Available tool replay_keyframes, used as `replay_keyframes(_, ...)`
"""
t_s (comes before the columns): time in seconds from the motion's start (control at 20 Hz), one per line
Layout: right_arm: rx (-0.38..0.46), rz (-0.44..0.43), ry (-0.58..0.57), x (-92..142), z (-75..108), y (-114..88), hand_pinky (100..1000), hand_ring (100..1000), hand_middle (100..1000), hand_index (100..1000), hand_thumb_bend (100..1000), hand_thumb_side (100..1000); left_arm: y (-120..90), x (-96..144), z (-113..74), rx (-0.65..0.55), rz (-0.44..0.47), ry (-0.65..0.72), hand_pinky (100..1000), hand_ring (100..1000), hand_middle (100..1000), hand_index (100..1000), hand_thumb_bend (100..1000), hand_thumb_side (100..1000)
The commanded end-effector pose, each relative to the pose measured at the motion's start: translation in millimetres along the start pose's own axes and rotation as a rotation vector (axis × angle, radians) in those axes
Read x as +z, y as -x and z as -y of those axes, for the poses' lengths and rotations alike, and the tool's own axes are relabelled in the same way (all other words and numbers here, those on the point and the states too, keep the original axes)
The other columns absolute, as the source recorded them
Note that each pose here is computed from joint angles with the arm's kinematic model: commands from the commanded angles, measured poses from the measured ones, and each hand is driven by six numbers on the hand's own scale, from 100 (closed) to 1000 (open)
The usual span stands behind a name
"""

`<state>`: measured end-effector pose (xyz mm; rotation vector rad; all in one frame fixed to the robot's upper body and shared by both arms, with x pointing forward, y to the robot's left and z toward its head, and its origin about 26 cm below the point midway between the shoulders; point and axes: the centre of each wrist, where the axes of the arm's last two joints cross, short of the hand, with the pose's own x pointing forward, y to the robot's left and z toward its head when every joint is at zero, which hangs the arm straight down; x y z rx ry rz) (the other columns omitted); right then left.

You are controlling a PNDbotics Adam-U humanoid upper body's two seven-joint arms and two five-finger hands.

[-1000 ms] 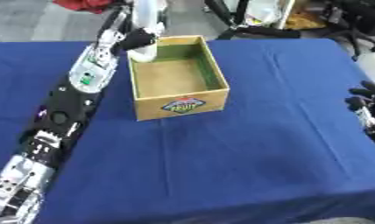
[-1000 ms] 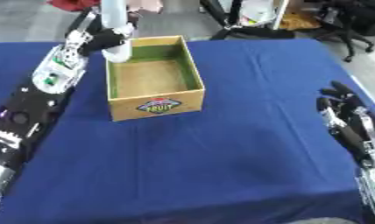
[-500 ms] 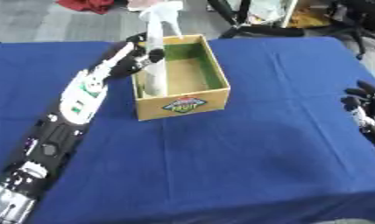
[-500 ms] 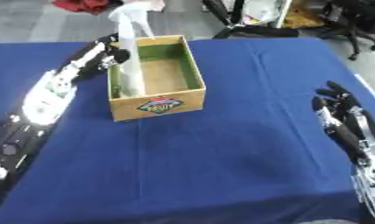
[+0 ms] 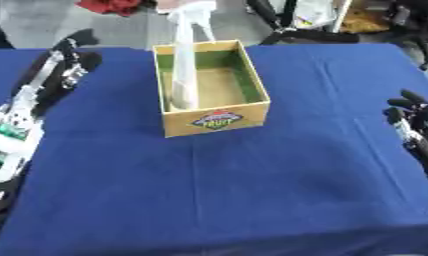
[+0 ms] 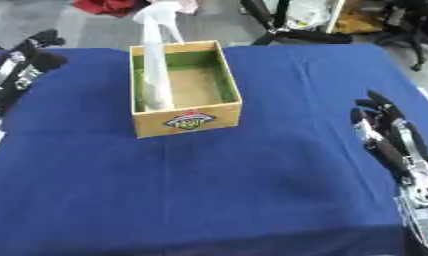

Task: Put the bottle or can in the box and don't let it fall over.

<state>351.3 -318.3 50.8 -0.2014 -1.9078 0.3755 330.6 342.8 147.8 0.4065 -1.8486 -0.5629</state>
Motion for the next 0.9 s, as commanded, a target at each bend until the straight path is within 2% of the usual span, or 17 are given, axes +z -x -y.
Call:
replay_keyframes(0.05,0.027,0.030,0.019,-4,13.3,-9,838,806,810,949,246,590,-13,14,-21.8,-0.041,0.022,-0.109,834,760,846,964,767,860)
replay_keyframes(0.3,0.008,0.044,0.026,-4,10.1,-11,837,803,807,948,245,590,2,37,-19.1,-0.017,-0.061,-0.216,831,755,842,960,740,849)
replay_keyframes(0.55,-0.003,0.055,0.025,-5,7.1,-13,835,800,804,948,248,590,5,45,-15.3,0.003,-0.090,-0.293,829,753,841,956,729,839)
replay_keyframes(0.9,-0.006,0.074,0.028,-8,6.5,-17,833,797,801,947,247,589,5,45,-9.7,0.029,-0.098,-0.326,826,750,839,951,725,838)
